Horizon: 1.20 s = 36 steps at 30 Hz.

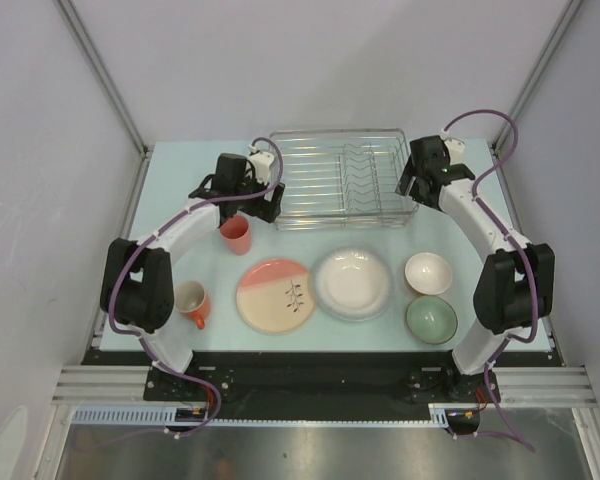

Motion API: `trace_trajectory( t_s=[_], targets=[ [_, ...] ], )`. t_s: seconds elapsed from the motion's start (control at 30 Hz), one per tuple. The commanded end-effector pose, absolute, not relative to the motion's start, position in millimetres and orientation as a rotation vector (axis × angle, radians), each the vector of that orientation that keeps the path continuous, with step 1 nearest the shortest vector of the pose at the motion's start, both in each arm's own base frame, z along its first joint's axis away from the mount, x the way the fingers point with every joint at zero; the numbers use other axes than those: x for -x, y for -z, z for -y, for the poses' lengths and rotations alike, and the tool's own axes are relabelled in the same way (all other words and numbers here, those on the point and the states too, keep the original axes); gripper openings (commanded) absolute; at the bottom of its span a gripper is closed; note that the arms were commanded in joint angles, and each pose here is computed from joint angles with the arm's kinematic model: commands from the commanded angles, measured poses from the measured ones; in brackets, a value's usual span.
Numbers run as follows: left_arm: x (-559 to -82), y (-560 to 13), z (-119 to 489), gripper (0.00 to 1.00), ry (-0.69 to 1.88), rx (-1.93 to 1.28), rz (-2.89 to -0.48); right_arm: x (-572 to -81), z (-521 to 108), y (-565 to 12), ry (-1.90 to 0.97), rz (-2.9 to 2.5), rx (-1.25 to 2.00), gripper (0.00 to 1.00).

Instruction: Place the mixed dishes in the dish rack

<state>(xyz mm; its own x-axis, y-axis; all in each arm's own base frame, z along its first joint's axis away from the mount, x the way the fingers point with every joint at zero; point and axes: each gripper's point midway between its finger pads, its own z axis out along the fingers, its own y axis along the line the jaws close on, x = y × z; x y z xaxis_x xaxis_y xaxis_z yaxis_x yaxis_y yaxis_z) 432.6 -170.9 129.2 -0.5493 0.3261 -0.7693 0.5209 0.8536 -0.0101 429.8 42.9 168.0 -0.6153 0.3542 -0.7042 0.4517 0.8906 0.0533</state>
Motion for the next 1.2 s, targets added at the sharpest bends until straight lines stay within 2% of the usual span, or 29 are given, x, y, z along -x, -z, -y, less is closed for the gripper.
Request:
trace_trajectory(
  t_s=[0.0, 0.1, 0.33, 0.57, 0.8, 1.17],
  targets=[
    [-430.9, -146.9, 169.6, 1.00, 0.267, -0.615, -2.174, -412.5, -24.9, -198.7, 0.226, -2.196, -0.647, 1.00],
    [-441.7, -177.9, 172.6, 1.00, 0.273, -0.580, -2.134, -384.4, -10.1, -214.8, 0.244, -2.141, -0.730, 1.00],
    [-460.0, -262.3, 188.3, 1.00, 0.353, -0.534, -1.986, -306.1, -3.3, -189.6, 0.240, -2.147, -0.890, 1.00],
    [-457.8, -275.2, 192.3, 0.99, 0.388, -0.520, -1.966, -254.6, 1.8, -152.3, 0.327, -2.187, -1.016, 0.99],
    [-449.9, -284.6, 195.5, 1.00, 0.420, -0.542, -1.943, -229.7, 5.2, -115.1, 0.358, -2.166, -1.156, 0.96],
    [-445.0, -291.4, 195.0, 1.00, 0.430, -0.546, -1.927, -251.7, 8.4, -74.3, 0.384, -2.177, -1.180, 0.93]
  ],
)
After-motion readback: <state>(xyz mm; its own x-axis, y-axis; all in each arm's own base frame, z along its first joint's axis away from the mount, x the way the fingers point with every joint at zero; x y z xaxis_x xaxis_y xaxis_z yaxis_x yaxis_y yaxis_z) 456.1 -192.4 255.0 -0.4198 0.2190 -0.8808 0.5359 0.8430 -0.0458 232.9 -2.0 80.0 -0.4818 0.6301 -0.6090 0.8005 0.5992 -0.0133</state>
